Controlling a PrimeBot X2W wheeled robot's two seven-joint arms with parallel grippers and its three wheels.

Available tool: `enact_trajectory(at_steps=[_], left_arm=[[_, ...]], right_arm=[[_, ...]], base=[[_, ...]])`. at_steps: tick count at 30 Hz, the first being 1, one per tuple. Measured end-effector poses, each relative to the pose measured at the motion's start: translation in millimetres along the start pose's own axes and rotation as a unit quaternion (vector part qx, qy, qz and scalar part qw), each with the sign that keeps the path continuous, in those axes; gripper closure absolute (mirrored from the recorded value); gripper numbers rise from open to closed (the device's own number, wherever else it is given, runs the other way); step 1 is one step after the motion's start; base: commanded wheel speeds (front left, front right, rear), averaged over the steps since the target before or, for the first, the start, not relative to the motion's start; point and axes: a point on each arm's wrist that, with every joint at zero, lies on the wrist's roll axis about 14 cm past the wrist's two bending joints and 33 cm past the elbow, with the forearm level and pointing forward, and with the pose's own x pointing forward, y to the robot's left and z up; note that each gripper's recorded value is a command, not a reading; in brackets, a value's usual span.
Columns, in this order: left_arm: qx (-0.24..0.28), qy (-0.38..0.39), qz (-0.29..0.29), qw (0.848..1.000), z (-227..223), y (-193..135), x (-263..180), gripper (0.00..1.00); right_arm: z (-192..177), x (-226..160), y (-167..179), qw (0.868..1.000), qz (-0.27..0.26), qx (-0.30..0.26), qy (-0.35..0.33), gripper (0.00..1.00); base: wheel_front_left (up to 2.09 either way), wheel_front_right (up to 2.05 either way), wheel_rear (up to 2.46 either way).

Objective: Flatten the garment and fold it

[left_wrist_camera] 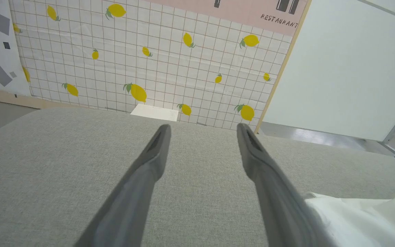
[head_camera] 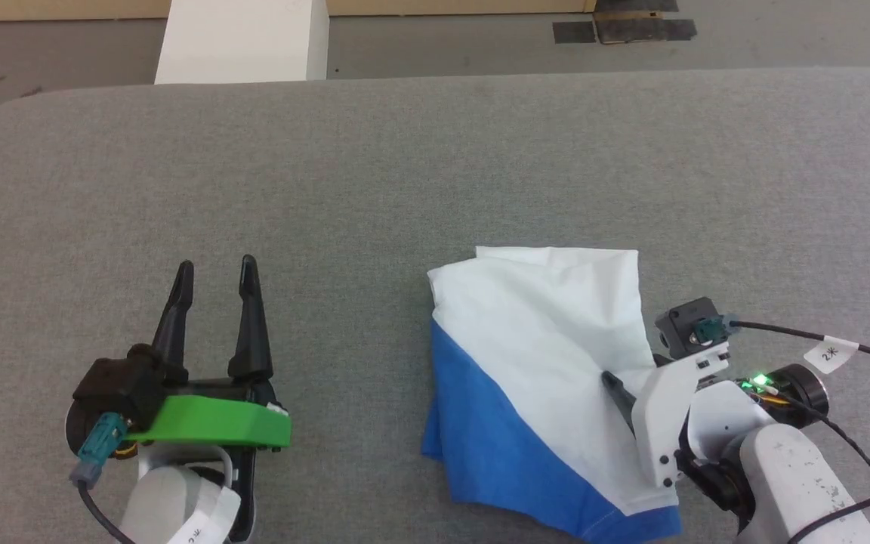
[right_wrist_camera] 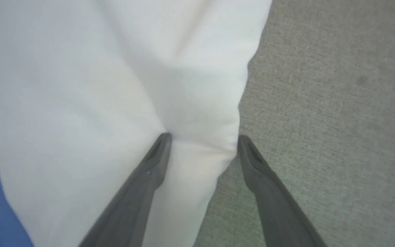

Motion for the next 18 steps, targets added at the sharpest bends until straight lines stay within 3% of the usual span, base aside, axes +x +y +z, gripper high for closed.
enact_trajectory(at_steps=[2,3,4,5,12,18], left_arm=[[0.0,0.002,0.002,1.0,-1,1,0,0.0],[0.0,0.002,0.003,1.0,-2,2,0,0.0],[0.0,0.002,0.004,1.0,-2,3,0,0.0],[0.0,0.003,0.005,1.0,-2,3,0,0.0],[-0.001,0.002,0.003,1.0,-2,2,2,0.0],[-0.005,0.003,-0.009,1.0,-5,-8,7,0.0]], right_arm=[[-3,3,2,1.0,0.005,-0.001,0.009,0.0],[-3,5,3,1.0,0.009,0.003,0.013,0.1],[-2,6,3,1.0,0.011,0.003,0.015,0.63],[-2,7,2,1.0,0.012,0.003,0.015,1.0],[2,5,3,0.999,0.027,0.004,0.018,1.0],[1,-12,-21,0.998,0.013,-0.051,0.021,1.0]], base=[[0.0,0.0,0.0],[0.0,0.0,0.0],[0.0,0.0,0.0],[0.0,0.0,0.0],[0.0,0.0,0.0],[0.0,0.0,0.0]])
